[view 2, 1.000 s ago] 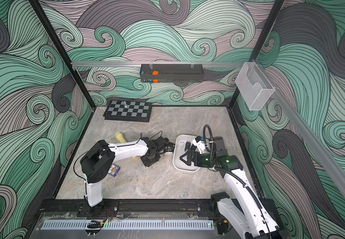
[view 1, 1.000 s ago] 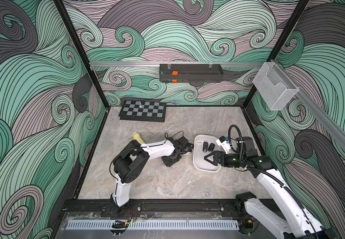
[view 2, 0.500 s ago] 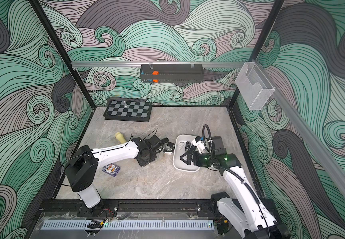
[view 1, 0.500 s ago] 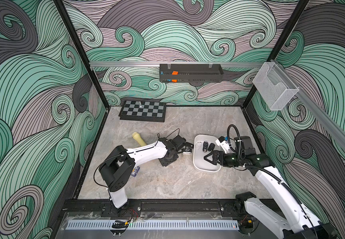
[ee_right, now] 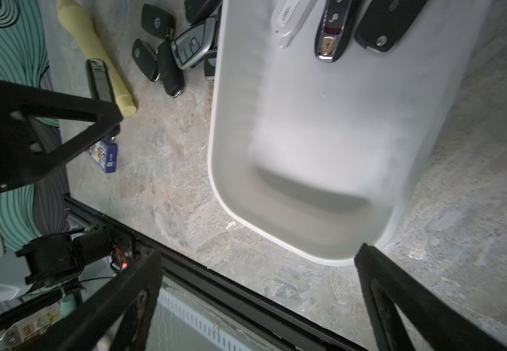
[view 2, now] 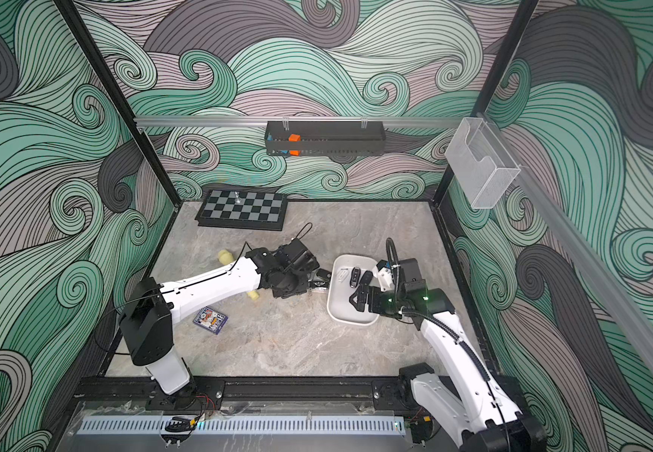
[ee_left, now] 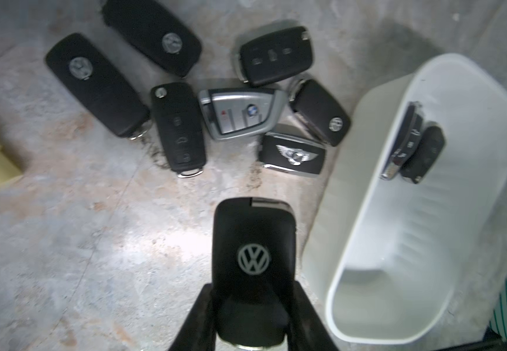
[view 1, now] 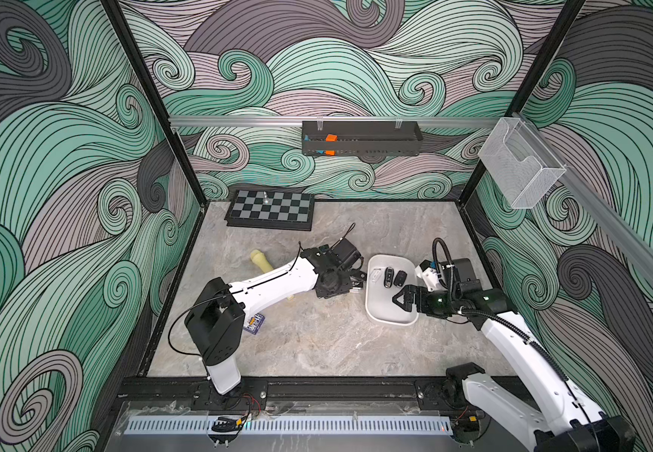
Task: Place the car key into the storage box
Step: Pick up the car key from the center of the board, then place the car key in the storage box.
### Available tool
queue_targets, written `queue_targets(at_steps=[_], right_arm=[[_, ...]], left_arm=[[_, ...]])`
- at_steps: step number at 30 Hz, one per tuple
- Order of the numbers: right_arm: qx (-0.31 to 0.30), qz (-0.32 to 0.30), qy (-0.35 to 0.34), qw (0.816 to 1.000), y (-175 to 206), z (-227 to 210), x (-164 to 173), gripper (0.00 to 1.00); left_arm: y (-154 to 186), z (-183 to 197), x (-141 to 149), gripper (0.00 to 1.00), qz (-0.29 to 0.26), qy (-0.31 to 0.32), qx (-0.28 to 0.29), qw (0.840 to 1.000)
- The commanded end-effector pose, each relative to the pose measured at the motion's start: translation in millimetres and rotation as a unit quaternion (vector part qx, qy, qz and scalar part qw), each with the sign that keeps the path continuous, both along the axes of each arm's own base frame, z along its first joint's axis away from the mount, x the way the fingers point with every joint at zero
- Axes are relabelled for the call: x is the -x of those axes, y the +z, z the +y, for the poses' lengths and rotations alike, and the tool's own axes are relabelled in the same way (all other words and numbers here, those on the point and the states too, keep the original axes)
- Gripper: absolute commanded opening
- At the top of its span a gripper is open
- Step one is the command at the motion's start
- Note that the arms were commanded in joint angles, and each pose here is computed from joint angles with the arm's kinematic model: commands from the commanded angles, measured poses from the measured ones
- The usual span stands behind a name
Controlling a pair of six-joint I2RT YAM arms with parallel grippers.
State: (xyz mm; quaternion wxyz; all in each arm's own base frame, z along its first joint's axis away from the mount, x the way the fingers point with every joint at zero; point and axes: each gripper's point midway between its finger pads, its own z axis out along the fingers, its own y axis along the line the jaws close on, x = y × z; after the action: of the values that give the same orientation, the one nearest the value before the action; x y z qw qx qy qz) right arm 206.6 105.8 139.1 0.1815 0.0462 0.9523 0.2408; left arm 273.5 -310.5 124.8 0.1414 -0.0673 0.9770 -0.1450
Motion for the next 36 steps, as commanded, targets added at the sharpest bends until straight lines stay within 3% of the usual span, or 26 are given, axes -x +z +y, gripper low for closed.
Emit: queue_targets(at_steps=[1,9,16,36], right_arm=[[0.031,-0.001,-0.044,0.999,-3.8,-18.2,-0.5,0.99],[0.022,-0.060,-0.075,0.995,26.5,-29.1,-6.9,0.99],[0.027,-0.101,-0.107,0.989,45.4,-41.5,-9.4,0.99],[0.017,-0.128,-0.156,0.979,55.0,-53.1,-3.1,0.99]], left_arm=[[12.2,-34.1,1.3,0.27,-0.006,-0.094,0.025,0.995],[20.9,-92.0,3.4,0.27,0.013,-0.189,0.059,0.980],[-2.0,-123.3,7.8,0.27,0.054,-0.228,0.056,0.971],[-87.6,-128.1,4.9,0.26,0.096,-0.242,-0.103,0.960]])
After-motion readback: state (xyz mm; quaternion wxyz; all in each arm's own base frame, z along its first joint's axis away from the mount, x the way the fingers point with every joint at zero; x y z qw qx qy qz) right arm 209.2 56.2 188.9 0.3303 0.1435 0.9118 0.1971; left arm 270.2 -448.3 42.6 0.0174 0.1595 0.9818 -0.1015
